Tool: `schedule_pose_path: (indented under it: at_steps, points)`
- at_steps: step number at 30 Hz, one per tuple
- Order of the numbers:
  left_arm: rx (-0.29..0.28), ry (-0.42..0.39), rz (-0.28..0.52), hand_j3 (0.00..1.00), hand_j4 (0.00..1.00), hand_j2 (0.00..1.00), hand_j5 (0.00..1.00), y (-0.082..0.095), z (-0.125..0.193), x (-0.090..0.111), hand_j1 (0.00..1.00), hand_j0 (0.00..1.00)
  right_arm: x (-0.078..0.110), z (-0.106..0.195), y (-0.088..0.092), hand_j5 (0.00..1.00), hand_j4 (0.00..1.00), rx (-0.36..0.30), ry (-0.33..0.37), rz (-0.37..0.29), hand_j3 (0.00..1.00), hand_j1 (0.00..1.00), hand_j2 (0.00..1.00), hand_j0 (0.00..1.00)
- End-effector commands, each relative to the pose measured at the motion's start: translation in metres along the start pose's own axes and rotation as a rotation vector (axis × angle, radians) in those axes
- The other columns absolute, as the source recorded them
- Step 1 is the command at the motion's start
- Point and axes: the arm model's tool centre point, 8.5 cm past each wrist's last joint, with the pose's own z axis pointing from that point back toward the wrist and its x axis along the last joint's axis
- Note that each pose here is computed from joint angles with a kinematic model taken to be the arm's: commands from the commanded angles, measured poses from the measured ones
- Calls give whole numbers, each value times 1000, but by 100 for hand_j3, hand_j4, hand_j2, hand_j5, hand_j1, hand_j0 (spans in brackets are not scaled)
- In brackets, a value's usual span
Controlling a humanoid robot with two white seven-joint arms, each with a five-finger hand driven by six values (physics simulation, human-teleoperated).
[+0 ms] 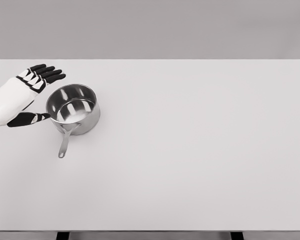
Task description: Rotate pot handle
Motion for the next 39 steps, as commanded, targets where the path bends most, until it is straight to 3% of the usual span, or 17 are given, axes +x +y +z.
schedule_pose_path:
  at_steps: [1,11,14,16,19,26,33,39]
  points:
    - [-1,-1,1,100,100,100,100,1,0,0,100,100,0,0,0,100,100,0,0,0,100,100,100,100]
    - [-20,-24,13,100,100,100,100,-10,-4,9,100,100,0,0,0,100,100,0,0,0,100,100,100,100]
    - [-20,-74,12,100,100,100,100,-12,-14,25,100,100,0,0,0,100,100,0,0,0,100,100,100,100]
    - [-61,-124,52,100,100,100,100,-29,-24,39,100,100,0,0,0,100,100,0,0,0,100,100,100,100]
    - [-60,-160,50,100,100,100,100,-28,-35,45,100,100,0,0,0,100,100,0,0,0,100,100,100,100]
    - [-100,-241,101,100,100,100,100,-52,-51,70,100,100,0,0,0,100,100,0,0,0,100,100,100,100]
    - [-158,-232,-34,100,100,100,100,-55,-54,67,100,100,0,0,0,100,100,0,0,0,100,100,100,100]
    - [-184,-246,-33,100,100,100,100,-61,-53,71,100,100,0,0,0,100,100,0,0,0,100,100,100,100]
